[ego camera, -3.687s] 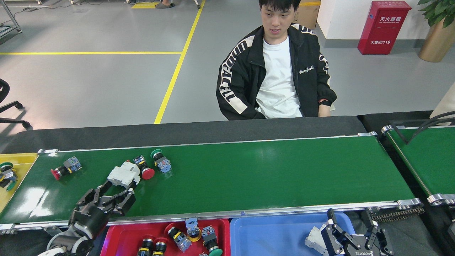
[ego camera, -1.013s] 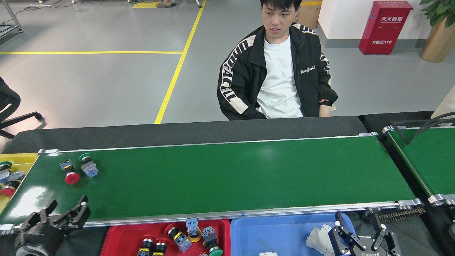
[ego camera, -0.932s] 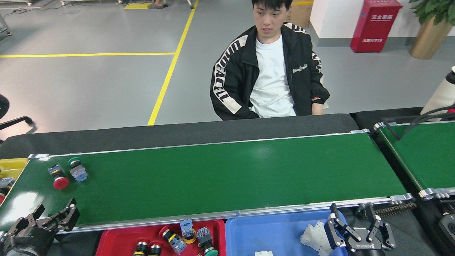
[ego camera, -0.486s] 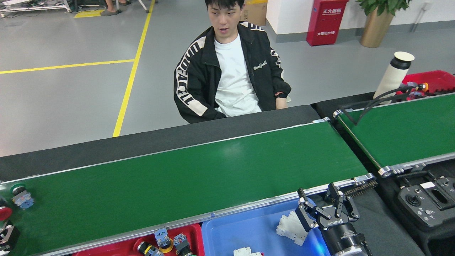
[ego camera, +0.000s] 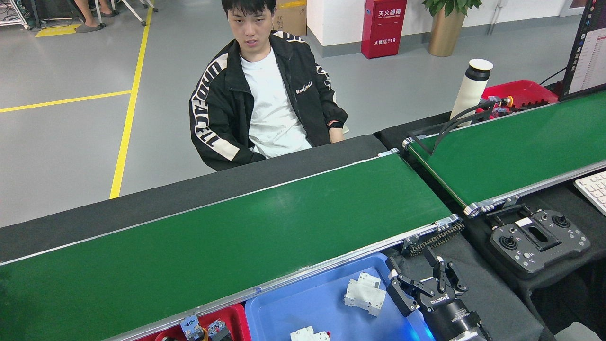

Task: Pick switch part from conveyor to tray

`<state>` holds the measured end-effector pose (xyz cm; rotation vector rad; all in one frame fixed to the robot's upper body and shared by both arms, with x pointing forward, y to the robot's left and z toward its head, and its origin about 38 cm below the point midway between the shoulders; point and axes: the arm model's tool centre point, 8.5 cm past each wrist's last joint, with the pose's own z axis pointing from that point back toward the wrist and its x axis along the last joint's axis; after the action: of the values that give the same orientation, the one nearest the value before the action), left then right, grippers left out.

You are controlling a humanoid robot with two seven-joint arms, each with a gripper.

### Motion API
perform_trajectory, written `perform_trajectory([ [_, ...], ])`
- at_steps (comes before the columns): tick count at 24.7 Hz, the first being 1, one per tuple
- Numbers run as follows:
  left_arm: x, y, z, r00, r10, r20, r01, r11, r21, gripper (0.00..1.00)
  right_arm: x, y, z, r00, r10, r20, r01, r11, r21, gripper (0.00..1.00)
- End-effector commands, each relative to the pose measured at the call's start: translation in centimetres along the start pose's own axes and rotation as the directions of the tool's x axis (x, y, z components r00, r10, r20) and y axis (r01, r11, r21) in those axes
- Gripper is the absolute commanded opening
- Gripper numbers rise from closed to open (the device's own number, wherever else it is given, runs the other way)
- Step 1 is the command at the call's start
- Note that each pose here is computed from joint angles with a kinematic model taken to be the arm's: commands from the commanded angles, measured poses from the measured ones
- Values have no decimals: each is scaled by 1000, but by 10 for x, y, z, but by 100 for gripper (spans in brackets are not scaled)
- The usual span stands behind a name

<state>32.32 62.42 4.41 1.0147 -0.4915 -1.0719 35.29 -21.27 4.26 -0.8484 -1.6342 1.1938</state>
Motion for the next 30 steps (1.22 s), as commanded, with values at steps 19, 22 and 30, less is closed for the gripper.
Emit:
perform_trajectory([
  [19,21,17,31,975,-17,222,-19,987,158,0,-7,-13,-7,1000,9,-3,-9,999,-40,99],
  [22,51,7,61,923,-96,373,17,978,209,0,-13,-14,-2,1000,10,-28,-11,999,-43,99],
  [30,148,-10,159,681,-298,669,35,926,376,0,-31,-11,33,994,11,-104,-16,999,-50,99],
])
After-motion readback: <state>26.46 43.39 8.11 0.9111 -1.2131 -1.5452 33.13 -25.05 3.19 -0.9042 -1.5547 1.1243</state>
